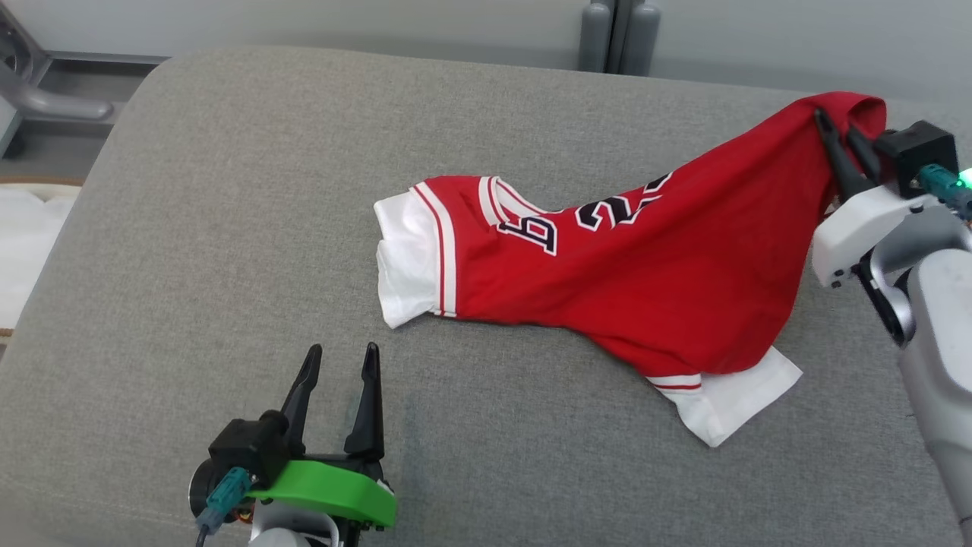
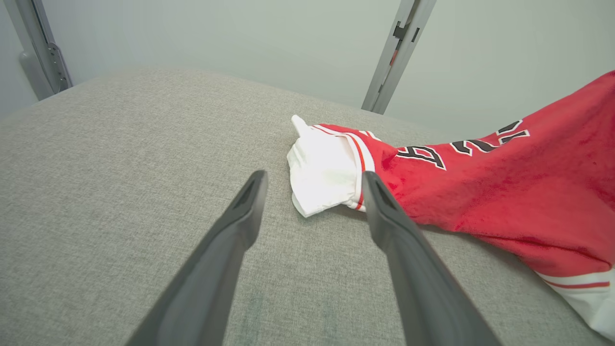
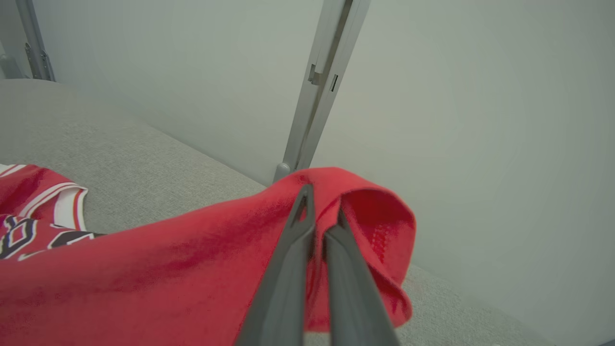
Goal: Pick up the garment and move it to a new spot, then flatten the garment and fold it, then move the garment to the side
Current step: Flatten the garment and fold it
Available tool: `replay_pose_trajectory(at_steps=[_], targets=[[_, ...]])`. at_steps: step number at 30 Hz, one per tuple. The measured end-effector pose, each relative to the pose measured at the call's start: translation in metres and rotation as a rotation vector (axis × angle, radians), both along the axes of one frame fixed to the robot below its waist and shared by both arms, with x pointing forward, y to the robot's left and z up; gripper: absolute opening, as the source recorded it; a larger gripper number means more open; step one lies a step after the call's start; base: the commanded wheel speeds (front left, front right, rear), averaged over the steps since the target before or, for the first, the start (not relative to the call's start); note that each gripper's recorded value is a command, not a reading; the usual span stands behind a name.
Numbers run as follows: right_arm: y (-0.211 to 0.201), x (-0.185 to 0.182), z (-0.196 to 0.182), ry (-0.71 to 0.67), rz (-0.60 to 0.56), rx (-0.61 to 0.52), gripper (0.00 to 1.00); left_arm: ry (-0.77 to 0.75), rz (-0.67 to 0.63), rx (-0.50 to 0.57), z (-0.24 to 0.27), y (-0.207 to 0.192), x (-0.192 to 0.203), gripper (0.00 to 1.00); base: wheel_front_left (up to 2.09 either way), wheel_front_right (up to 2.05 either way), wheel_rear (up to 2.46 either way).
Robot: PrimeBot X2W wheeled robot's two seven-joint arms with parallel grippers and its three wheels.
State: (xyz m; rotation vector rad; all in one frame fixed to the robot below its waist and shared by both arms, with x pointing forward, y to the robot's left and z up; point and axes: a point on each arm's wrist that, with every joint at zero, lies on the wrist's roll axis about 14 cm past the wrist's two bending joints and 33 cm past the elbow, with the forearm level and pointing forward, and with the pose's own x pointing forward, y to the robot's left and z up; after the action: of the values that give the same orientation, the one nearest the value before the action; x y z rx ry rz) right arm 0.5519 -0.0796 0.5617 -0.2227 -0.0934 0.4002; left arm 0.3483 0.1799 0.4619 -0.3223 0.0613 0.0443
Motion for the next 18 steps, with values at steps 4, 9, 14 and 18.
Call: replay_pose_trajectory(at_steps=[4,9,14,18], targets=[[-0.014,0.031,-0.010,0.012,-0.041,-0.042,0.00,0.014,0.004,-0.008,-0.004,0.000,0.004,1.00,0.00,0.00,0.00],[-0.013,0.057,-0.027,0.049,-0.061,-0.043,0.00,0.039,0.012,-0.009,-0.011,0.001,0.009,1.00,0.00,0.00,0.00],[-0.015,0.068,-0.045,0.084,-0.082,-0.028,1.00,0.049,0.004,-0.009,-0.014,-0.001,0.014,1.00,0.00,0.00,0.00],[-0.015,0.064,-0.049,0.087,-0.084,-0.015,1.00,0.046,-0.006,-0.010,-0.014,-0.004,0.018,1.00,0.00,0.00,0.00]])
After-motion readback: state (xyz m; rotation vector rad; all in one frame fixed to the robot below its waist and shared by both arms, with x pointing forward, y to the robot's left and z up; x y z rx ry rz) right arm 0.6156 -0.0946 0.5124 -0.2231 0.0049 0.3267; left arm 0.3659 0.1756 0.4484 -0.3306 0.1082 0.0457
